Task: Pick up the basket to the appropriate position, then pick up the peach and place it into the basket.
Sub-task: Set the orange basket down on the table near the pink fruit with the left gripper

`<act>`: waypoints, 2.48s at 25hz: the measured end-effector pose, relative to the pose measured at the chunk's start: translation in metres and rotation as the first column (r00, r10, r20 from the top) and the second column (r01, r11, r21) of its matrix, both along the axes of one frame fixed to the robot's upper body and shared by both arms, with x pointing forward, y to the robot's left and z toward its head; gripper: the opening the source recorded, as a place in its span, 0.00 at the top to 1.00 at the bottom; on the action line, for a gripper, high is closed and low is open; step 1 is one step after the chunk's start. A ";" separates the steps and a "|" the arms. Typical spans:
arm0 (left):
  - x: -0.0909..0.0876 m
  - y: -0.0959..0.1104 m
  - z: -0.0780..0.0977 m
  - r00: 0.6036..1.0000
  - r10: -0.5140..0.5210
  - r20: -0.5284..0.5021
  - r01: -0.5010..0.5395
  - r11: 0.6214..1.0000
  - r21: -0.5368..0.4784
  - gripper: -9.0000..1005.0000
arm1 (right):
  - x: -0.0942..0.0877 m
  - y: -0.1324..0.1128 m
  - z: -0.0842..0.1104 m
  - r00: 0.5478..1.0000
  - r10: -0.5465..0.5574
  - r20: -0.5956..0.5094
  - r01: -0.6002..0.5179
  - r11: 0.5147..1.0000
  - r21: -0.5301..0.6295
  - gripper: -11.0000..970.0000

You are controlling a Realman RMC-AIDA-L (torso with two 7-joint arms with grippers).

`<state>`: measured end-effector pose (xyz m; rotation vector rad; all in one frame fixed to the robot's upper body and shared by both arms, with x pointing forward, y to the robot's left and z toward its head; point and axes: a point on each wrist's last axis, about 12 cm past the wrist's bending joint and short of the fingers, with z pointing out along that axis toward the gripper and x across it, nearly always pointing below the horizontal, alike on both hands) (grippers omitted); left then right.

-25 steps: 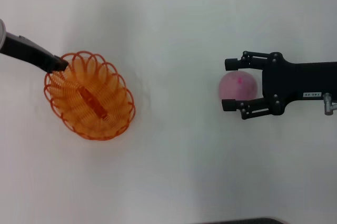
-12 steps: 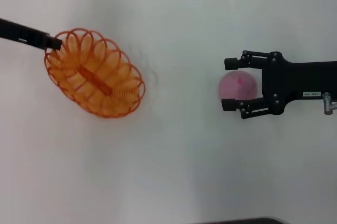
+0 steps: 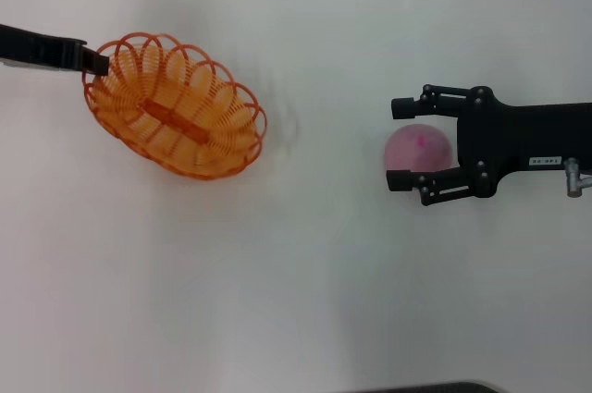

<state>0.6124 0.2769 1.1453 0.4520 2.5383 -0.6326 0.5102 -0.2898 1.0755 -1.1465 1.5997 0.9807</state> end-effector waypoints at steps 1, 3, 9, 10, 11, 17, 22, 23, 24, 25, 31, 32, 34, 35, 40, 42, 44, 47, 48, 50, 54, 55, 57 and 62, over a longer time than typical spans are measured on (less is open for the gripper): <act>-0.001 0.000 -0.002 1.000 0.019 -0.006 -0.019 1.000 -0.010 0.94 | 0.000 0.000 0.000 1.000 0.000 0.000 0.000 1.000 0.000 0.03; -0.003 0.002 -0.005 0.997 0.072 -0.022 -0.073 0.997 -0.040 0.94 | 0.000 0.000 0.000 1.000 0.000 0.001 0.000 1.000 0.000 0.03; -0.008 0.008 -0.010 0.977 0.204 -0.069 -0.212 0.966 -0.146 0.93 | 0.001 -0.002 0.001 1.000 -0.007 0.006 0.007 1.000 -0.001 0.03; -0.009 0.009 -0.011 0.971 0.224 -0.088 -0.235 0.960 -0.154 0.93 | 0.001 -0.003 0.001 1.000 -0.007 0.007 0.007 1.000 -0.003 0.03; -0.010 0.010 -0.013 0.965 0.242 -0.103 -0.256 0.953 -0.160 0.93 | 0.001 -0.003 0.001 1.000 -0.006 0.006 0.006 1.000 -0.005 0.03; -0.024 0.015 -0.028 0.917 0.351 -0.192 -0.390 0.890 -0.237 0.93 | -0.001 -0.005 0.000 1.000 -0.012 0.004 0.012 1.000 -0.003 0.03; -0.032 0.011 -0.039 0.897 0.370 -0.242 -0.433 0.847 -0.309 0.93 | -0.001 -0.008 0.001 1.000 -0.018 0.005 0.018 1.000 -0.005 0.03; -0.035 0.011 -0.044 0.890 0.377 -0.256 -0.447 0.833 -0.326 0.93 | -0.001 -0.008 0.001 1.000 -0.019 0.005 0.019 1.000 -0.007 0.03; -0.036 0.010 -0.046 0.886 0.383 -0.262 -0.456 0.822 -0.342 0.93 | -0.001 -0.009 0.001 1.000 -0.019 0.005 0.019 1.000 -0.009 0.03; -0.036 0.009 -0.048 0.883 0.386 -0.267 -0.463 0.811 -0.357 0.93 | -0.001 -0.009 0.001 1.000 -0.019 0.006 0.019 1.000 -0.011 0.03; -0.042 0.003 -0.059 0.872 0.404 -0.277 -0.485 0.789 -0.377 0.93 | -0.003 -0.015 0.002 1.000 -0.019 0.014 0.019 0.999 -0.026 0.03; -0.042 0.002 -0.060 0.870 0.407 -0.279 -0.489 0.786 -0.378 0.93 | -0.004 -0.015 0.002 1.000 -0.018 0.013 0.018 0.999 -0.029 0.03; -0.044 0.002 -0.063 0.866 0.413 -0.283 -0.496 0.782 -0.377 0.93 | -0.004 -0.016 0.002 1.000 -0.015 0.010 0.015 0.999 -0.032 0.03; -0.044 0.001 -0.064 0.866 0.413 -0.283 -0.496 0.782 -0.377 0.93 | -0.005 -0.016 0.002 1.000 -0.014 0.008 0.014 0.999 -0.032 0.03; -0.045 -0.005 -0.066 0.874 0.402 -0.273 -0.481 0.791 -0.378 0.92 | -0.007 -0.019 0.001 1.000 -0.014 0.004 0.014 0.999 -0.033 0.03; -0.044 -0.007 -0.066 0.876 0.399 -0.271 -0.478 0.792 -0.380 0.92 | -0.007 -0.019 0.001 1.000 -0.015 0.003 0.015 0.999 -0.035 0.03; -0.044 -0.008 -0.065 0.881 0.393 -0.263 -0.469 0.798 -0.379 0.89 | -0.008 -0.020 0.001 1.000 -0.016 0.002 0.016 0.999 -0.035 0.03; -0.045 -0.009 -0.064 0.886 0.382 -0.261 -0.458 0.805 -0.377 0.85 | -0.009 -0.021 0.001 1.000 -0.018 0.001 0.018 0.999 -0.036 0.03; -0.045 -0.009 -0.064 0.887 0.380 -0.263 -0.457 0.806 -0.377 0.84 | -0.009 -0.021 0.001 1.000 -0.018 0.001 0.018 0.999 -0.036 0.03; -0.046 -0.009 -0.064 0.889 0.373 -0.265 -0.452 0.809 -0.376 0.83 | -0.009 -0.021 0.001 1.000 -0.018 0.001 0.018 0.999 -0.036 0.03; -0.047 -0.008 -0.064 0.888 0.370 -0.273 -0.453 0.807 -0.378 0.72 | -0.008 -0.021 0.001 1.000 -0.020 0.002 0.020 0.999 -0.034 0.03; -0.047 -0.006 -0.063 0.887 0.371 -0.276 -0.455 0.806 -0.379 0.70 | -0.008 -0.020 0.001 1.000 -0.020 0.002 0.020 0.999 -0.034 0.03; -0.048 -0.004 -0.063 0.885 0.373 -0.280 -0.459 0.803 -0.381 0.63 | -0.008 -0.020 0.001 1.000 -0.018 0.004 0.018 0.999 -0.033 0.03; -0.051 0.003 -0.059 0.884 0.374 -0.280 -0.461 0.799 -0.387 0.44 | -0.007 -0.018 0.001 1.000 -0.018 0.006 0.018 0.999 -0.030 0.03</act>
